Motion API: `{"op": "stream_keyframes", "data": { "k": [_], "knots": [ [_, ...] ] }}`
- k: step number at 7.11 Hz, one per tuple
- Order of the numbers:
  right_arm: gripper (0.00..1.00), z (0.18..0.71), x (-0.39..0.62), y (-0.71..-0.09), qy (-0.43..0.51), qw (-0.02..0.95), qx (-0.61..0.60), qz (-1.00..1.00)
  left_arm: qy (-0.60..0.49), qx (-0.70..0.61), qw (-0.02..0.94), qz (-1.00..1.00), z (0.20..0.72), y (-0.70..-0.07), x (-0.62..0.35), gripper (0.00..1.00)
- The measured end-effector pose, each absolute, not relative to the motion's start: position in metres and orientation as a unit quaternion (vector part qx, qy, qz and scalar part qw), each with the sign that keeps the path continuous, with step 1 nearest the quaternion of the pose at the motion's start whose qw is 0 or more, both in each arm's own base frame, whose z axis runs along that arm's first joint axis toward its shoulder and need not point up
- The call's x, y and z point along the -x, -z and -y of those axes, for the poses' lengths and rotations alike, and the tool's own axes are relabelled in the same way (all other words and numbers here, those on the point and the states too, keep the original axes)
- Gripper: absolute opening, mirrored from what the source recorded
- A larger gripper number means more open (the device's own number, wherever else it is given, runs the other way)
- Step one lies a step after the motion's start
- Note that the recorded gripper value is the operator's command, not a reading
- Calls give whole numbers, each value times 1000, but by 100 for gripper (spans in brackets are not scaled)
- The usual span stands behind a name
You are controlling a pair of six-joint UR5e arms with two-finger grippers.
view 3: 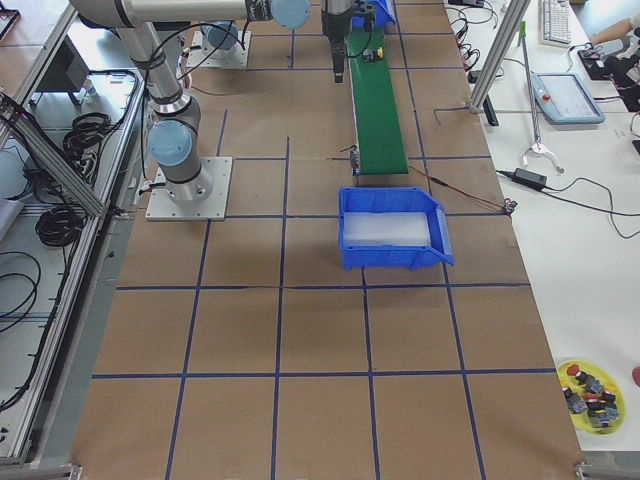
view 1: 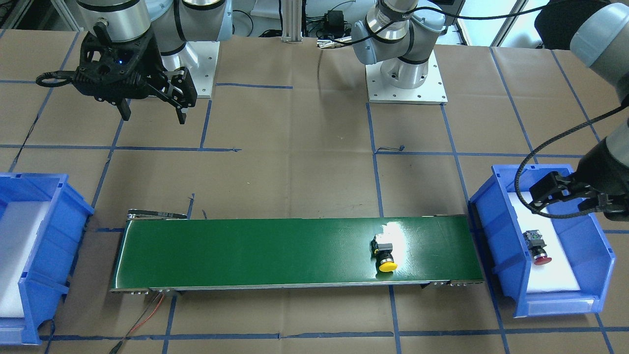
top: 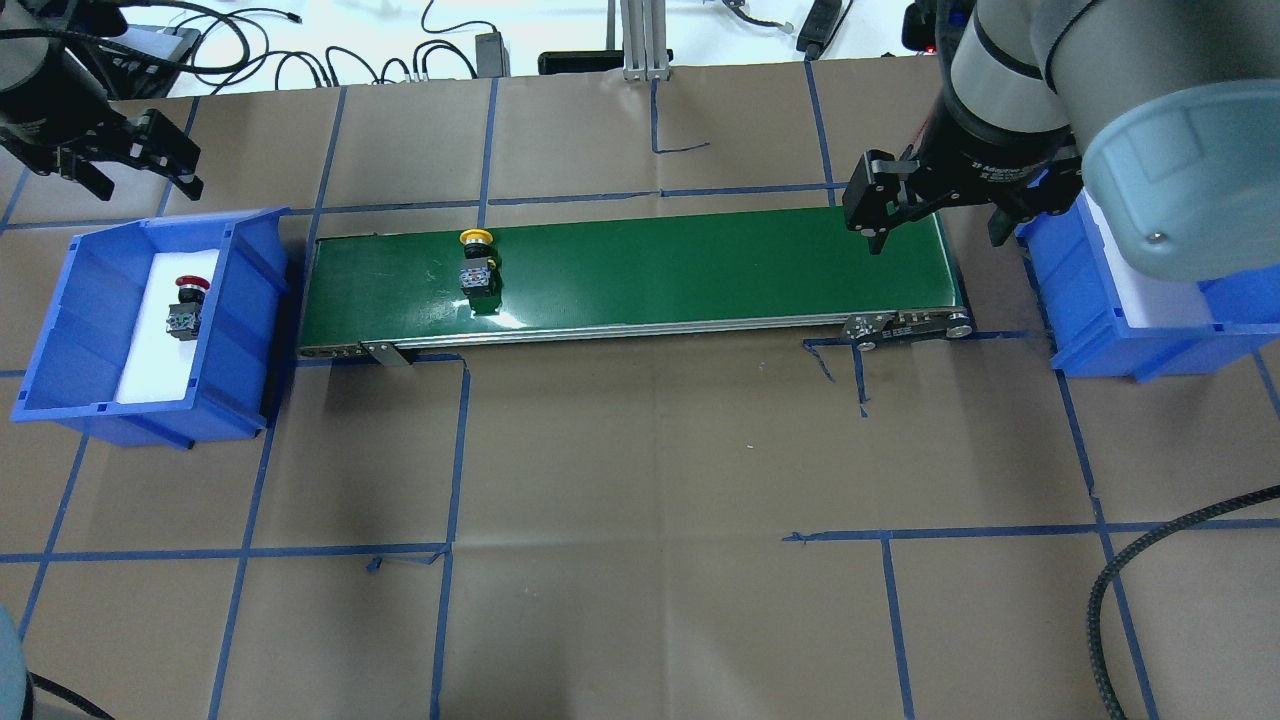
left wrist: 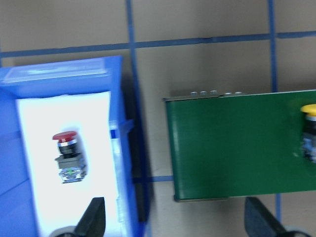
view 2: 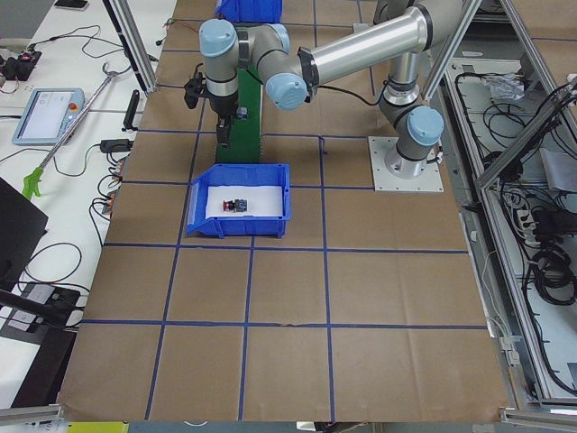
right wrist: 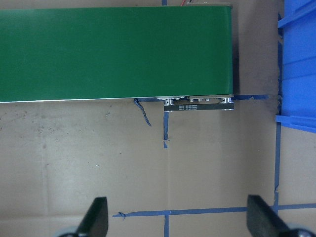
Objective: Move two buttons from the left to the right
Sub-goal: 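Raise the left gripper and move it back over the bin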
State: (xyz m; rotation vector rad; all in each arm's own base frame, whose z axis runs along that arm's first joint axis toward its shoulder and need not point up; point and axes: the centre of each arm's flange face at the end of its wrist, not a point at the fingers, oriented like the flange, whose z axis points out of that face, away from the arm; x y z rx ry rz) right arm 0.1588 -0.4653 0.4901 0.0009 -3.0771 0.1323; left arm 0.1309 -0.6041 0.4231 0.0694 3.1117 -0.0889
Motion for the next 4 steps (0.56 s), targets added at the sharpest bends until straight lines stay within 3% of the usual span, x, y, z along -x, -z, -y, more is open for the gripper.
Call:
{"op": "stream_keyframes", "data": {
  "k": [4],
  "knots": [
    [100,466,-159,-490,-44,29,-7,999,14,-28,8,-999,575,-399,-218,100]
  ]
}}
